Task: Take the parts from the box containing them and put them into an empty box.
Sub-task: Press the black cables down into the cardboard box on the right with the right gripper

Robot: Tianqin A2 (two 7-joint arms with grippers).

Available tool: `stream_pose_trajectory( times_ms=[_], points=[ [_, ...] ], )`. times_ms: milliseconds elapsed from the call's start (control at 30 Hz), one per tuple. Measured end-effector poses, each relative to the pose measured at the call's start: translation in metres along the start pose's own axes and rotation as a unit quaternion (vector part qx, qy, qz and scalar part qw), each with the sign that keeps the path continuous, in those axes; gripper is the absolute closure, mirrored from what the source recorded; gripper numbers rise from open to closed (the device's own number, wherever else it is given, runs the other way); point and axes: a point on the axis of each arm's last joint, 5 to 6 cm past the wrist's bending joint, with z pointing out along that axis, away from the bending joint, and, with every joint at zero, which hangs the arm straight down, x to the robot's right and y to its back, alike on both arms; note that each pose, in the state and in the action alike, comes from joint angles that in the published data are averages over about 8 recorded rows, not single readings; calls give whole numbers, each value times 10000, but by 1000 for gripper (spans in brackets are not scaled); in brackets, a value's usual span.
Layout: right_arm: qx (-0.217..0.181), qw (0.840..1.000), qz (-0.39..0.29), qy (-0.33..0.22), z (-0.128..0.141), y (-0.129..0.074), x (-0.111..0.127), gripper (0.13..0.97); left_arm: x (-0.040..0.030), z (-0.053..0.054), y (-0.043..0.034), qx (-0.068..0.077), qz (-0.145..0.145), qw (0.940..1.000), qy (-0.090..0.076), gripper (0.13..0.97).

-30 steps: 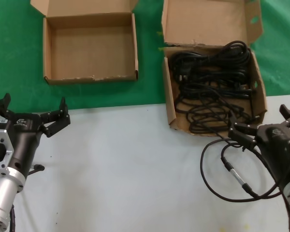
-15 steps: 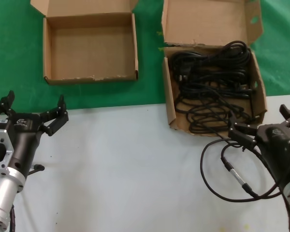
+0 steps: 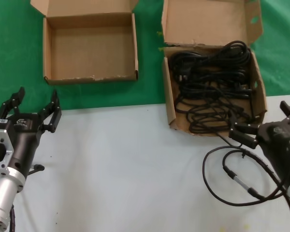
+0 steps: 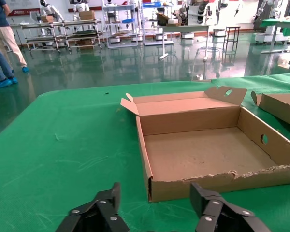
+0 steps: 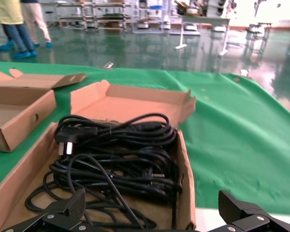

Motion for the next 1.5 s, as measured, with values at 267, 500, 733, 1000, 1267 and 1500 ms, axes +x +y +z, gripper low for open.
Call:
stream_pose_trajectory(
  times_ms=[267, 500, 733, 1000, 1267, 1500],
  points=[
    [307, 9883, -1369, -596, 63, -282, 246, 130, 0, 0, 0, 0, 0, 10000, 0, 609],
    [576, 9505, -2749, -1325, 197, -692, 509, 130, 0, 0, 0, 0, 0, 10000, 0, 752],
    [753, 8923, -3980, -1992, 387, -1097, 629, 130, 0, 0, 0, 0, 0, 10000, 0, 871],
    [965, 7935, -5468, -2492, 727, -1458, 661, 130, 0, 0, 0, 0, 0, 10000, 0, 933],
    [1052, 7115, -6406, -2689, 1123, -1723, 616, 130, 0, 0, 0, 0, 0, 10000, 0, 950],
    [939, 6734, -6810, -2718, 1389, -1837, 566, 130, 0, 0, 0, 0, 0, 10000, 0, 952]
  ],
)
